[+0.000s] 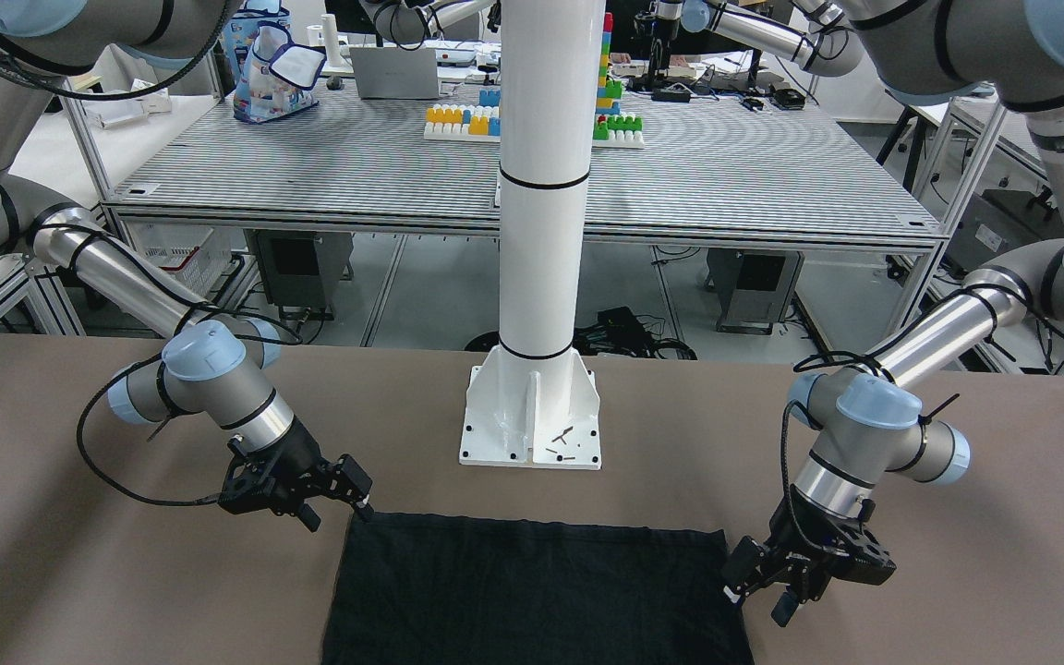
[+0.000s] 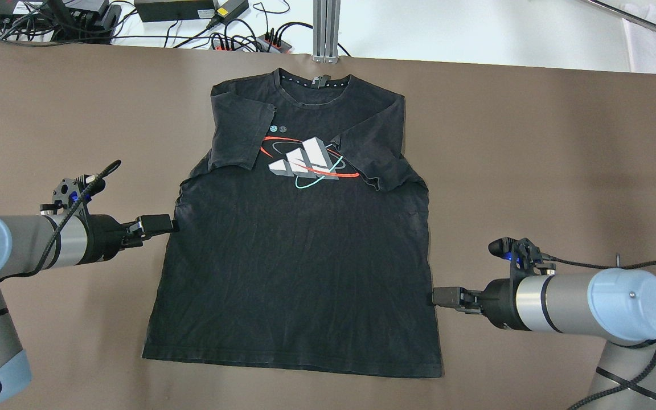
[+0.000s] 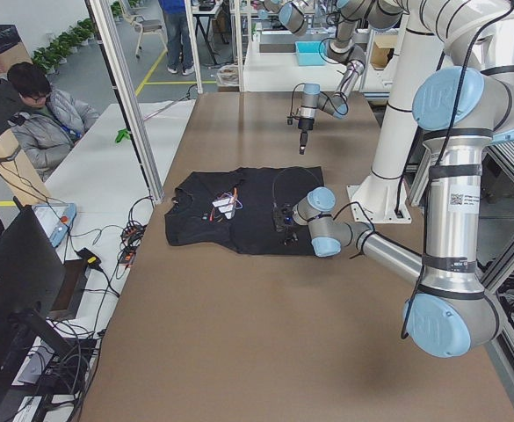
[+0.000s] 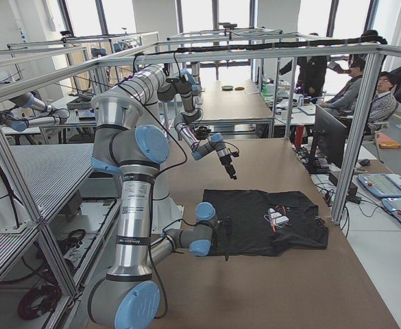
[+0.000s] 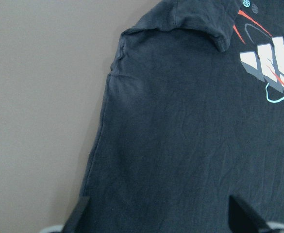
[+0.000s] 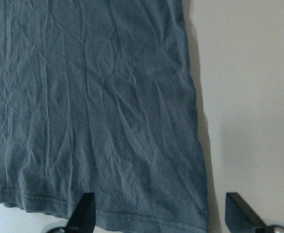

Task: Fold clothes
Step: 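Lower the right gripper onto the hem corner nearest it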

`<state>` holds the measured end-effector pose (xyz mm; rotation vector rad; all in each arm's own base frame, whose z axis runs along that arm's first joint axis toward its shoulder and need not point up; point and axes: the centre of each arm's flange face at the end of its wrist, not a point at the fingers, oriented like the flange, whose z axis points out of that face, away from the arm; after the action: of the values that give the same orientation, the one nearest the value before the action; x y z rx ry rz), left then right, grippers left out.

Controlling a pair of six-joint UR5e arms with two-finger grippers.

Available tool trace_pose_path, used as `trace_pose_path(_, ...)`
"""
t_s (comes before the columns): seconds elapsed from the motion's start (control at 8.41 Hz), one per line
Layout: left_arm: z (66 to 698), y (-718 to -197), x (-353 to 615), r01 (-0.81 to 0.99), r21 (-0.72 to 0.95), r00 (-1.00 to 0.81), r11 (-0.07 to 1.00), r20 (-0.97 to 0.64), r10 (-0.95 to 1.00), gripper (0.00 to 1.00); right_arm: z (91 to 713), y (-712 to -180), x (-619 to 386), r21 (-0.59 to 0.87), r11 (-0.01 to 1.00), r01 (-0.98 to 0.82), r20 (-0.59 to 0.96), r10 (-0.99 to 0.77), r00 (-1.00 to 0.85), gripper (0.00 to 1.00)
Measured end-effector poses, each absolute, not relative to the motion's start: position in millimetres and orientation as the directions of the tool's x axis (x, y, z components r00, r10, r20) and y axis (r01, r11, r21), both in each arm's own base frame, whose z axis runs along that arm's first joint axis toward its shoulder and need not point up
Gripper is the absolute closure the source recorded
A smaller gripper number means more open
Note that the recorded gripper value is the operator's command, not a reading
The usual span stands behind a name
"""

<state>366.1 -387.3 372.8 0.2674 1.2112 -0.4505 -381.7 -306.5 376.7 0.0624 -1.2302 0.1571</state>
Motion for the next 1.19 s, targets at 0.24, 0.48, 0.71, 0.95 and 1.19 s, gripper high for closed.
trace_pose_path(0.24, 373.2, -381.8, 371.6, 0.473, -0.037, 0.281, 0.88, -0.941, -0.19, 0.0, 390.7, -287.1, -399.5, -0.06, 0.991, -0.116, 0.934, 0.097, 0.345, 0.06)
trace_pose_path(0.48, 373.6, -381.1, 372.3, 0.475, -0.036, 0.282, 0.879, -0.94, -0.191, 0.0, 402.4, -274.3, -416.2, -0.057, 0.993, -0.107, 0.925, 0.093, 0.368, 0.06)
trace_pose_path(0.71, 374.8, -381.0, 372.3, 0.476, -0.035, 0.284, 0.879, -0.94, -0.191, 0.0, 406.2, -263.6, -428.6, -0.046, 0.993, -0.109, 0.922, 0.084, 0.378, 0.06)
trace_pose_path(0.95, 375.4, -381.0, 372.6, 0.475, -0.034, 0.286, 0.879, -0.939, -0.19, 0.0, 407.0, -260.8, -431.8, -0.044, 0.993, -0.109, 0.921, 0.082, 0.382, 0.18)
trace_pose_path(1.19, 376.2, -381.4, 373.1, 0.474, -0.029, 0.289, 0.88, -0.939, -0.187, 0.0, 406.1, -260.3, -433.5, -0.044, 0.993, -0.107, 0.92, 0.082, 0.382, 0.42)
